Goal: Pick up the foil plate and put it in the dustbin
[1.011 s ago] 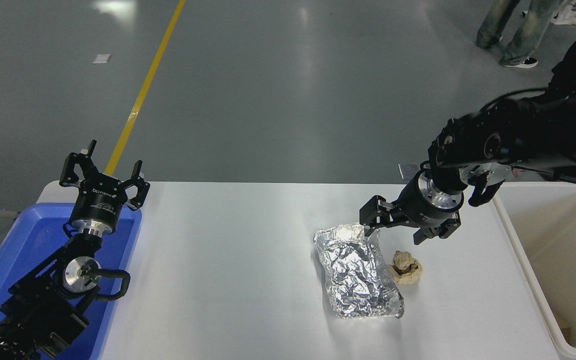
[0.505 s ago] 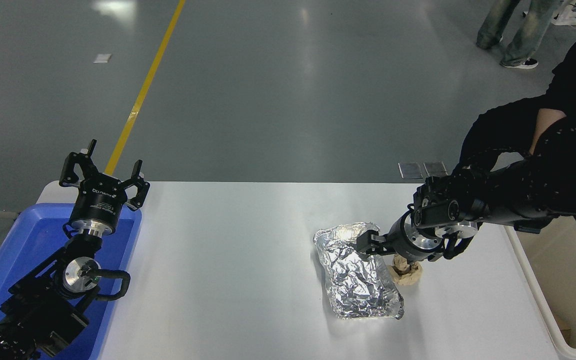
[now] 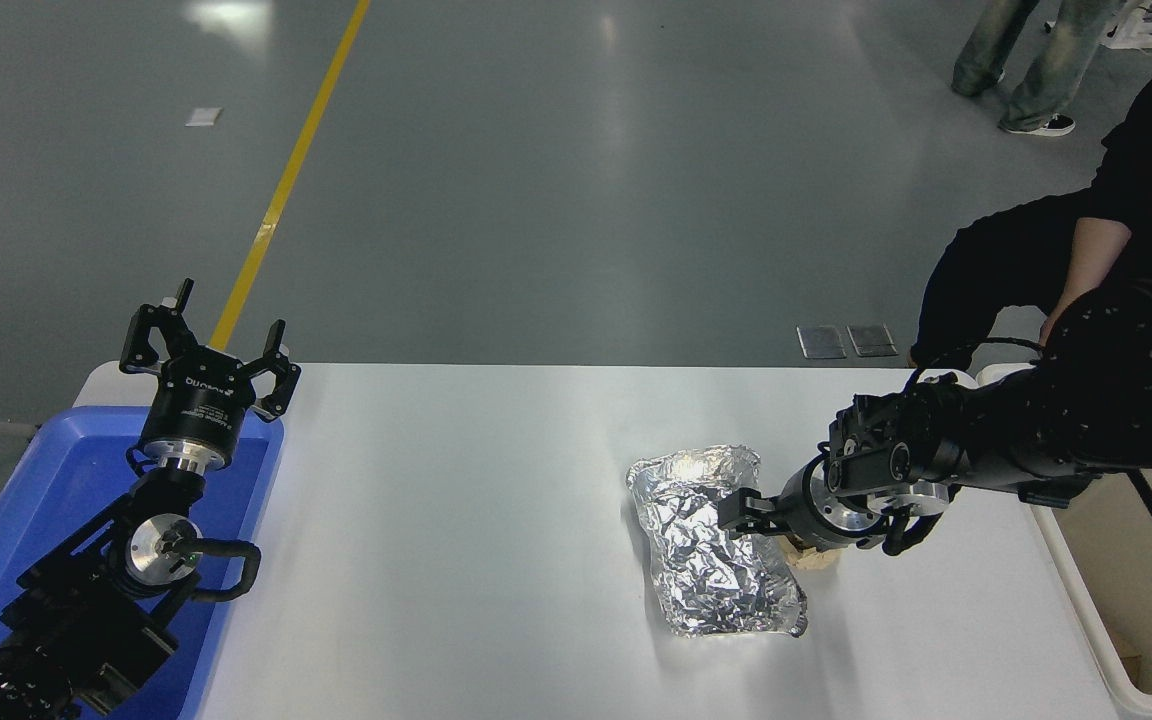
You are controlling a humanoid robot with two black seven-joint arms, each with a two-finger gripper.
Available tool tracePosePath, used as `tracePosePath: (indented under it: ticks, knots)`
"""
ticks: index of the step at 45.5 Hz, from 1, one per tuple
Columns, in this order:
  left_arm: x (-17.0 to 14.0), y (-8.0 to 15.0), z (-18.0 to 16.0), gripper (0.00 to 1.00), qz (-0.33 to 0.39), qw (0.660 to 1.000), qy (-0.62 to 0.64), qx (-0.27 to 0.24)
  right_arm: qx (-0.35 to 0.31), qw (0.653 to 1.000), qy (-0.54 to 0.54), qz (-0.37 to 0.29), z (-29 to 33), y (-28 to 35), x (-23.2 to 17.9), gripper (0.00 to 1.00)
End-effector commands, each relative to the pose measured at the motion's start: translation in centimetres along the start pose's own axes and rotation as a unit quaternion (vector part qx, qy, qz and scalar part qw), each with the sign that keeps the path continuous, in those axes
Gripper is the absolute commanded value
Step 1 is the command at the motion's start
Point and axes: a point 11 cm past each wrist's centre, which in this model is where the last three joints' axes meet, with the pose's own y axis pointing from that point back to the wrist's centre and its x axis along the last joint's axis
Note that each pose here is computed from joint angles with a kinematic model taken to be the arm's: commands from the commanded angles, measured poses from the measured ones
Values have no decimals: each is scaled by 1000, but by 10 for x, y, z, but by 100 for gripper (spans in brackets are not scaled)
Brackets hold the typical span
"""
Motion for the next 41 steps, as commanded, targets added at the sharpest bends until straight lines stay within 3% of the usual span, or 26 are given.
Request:
tracePosePath:
  ticks: [1,41]
  knots:
    - [0,0,0,98,0,1000,0,0,10,1000,-12,3,-2,-10,-4,100]
    - [0,0,0,98,0,1000,0,0,1,999,-31,33,14,-35,-14,100]
